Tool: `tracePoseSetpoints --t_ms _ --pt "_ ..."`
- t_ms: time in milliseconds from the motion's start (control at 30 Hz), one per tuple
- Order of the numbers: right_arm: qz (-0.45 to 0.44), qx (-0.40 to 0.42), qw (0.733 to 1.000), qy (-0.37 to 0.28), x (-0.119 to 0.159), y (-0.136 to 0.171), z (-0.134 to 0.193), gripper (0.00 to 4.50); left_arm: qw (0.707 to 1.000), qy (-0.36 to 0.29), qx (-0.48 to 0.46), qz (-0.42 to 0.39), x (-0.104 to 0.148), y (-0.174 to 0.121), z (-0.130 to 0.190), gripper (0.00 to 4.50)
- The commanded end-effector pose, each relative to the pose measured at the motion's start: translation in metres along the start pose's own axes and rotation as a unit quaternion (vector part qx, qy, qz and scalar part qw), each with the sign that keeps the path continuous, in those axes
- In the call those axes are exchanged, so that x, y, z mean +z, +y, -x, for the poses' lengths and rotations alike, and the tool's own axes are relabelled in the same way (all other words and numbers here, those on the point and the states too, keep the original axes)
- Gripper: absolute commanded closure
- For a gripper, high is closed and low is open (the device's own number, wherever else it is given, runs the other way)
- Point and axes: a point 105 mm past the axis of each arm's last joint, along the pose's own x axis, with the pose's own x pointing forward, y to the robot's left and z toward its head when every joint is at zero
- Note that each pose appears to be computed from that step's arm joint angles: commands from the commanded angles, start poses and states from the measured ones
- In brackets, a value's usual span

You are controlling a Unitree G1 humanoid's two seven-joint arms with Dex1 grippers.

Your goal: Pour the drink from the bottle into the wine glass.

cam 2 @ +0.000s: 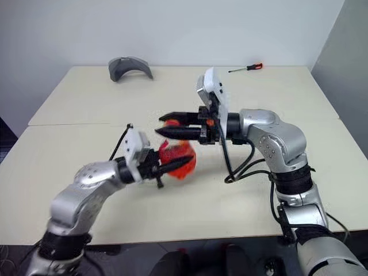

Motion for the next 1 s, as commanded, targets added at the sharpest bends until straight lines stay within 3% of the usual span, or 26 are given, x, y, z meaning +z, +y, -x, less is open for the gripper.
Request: tracePoseSetpoints --t_ms 33,167,467,600,867,1000 --pt "0.048 0.057 0.997 0.018 0.008 0.004 -0.001 3.23 0.997 -0.023 -0.062 -0.026 0.025 -0.034 0.011 3.48" --pt "0.051 0.067 0.996 0.023 0.008 -0.003 -0.002 3.23 0.998 -0.011 -0.061 -0.024 0.023 -0.036 0.019 3.49" --pt "0.033 -0.010 0.999 0.024 0.016 -0.008 0.029 0.11 1.000 -0.002 0.016 -0.004 0.009 -0.004 0.016 3.49" --pt "0.034 -0.070 0.997 0.010 0.021 -0.006 0.039 0.07 0.999 0.004 0.034 0.001 0.000 -0.002 0.019 3.49" --pt "0.036 -0.197 0.979 -0.030 0.023 -0.001 0.034 0.07 0.996 -0.044 0.073 -0.011 0.008 0.032 -0.019 3.49" --pt "0.071 -0.292 0.953 -0.024 0.023 -0.025 0.033 0.07 0.995 -0.060 0.084 -0.012 0.009 0.043 -0.033 3.49"
